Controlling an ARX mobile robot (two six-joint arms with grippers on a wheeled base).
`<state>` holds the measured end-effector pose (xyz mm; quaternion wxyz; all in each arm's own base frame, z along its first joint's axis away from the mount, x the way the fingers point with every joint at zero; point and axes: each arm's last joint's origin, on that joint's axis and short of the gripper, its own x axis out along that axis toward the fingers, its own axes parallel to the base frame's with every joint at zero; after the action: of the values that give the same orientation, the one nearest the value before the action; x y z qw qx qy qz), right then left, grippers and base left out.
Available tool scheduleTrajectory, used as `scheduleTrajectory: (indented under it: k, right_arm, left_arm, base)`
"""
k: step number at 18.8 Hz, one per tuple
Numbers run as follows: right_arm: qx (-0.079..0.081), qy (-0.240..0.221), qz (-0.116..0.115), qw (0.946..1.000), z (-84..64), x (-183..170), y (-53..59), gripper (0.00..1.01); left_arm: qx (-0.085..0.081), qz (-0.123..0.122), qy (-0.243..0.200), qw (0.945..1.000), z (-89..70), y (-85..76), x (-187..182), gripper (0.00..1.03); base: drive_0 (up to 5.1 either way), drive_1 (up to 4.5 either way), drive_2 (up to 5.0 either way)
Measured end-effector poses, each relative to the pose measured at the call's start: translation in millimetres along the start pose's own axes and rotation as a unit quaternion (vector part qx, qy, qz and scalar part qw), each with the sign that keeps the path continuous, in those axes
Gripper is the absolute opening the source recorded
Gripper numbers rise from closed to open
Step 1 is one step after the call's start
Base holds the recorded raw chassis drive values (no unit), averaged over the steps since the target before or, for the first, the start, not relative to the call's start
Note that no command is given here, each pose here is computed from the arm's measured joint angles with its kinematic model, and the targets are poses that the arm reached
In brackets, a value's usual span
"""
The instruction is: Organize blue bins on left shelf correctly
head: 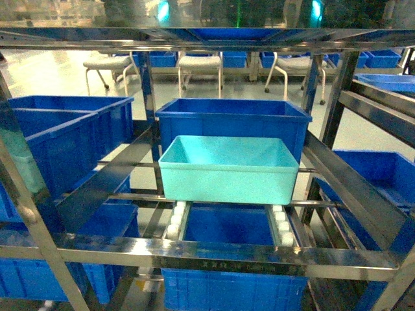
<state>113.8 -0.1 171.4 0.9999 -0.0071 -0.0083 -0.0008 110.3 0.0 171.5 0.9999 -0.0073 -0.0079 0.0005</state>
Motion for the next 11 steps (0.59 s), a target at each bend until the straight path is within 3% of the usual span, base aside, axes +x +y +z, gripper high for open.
scheduleTrajectory:
  k: [4,6,8,11]
  right_arm:
    - [0.000,0.000,0.000,1.0000,-0.2,-3.5,0.0,0.02]
    - [0.000,0.000,0.000,1.0000,-0.3,-4.5,0.0,0.02]
    - [0.000,0.001,0.000,1.0000,-0.6,-5.4,0.0,0.02]
    - [0.000,0.013,0.001,0.9999,-4.8,-16.0,0.1,0.02]
  left_arm:
    - [0.000,0.000,0.000,1.0000,-0.4,0.0,-2.9,0.02]
    - [0.000,0.000,0.029,0.9996,-6.9,0.1,-9.6,0.02]
    - [0.000,-0.001,-0.003,1.0000,-1.3,0.0,-13.0,0.02]
    - [0.000,0.000,0.007,1.0000,-3.5,0.1,-13.0,0.02]
  base:
    - [0.0,0.00,0.0]
    - [0.0,0.00,0.0]
    - [0.0,0.00,0.0]
    - [0.0,0.00,0.0]
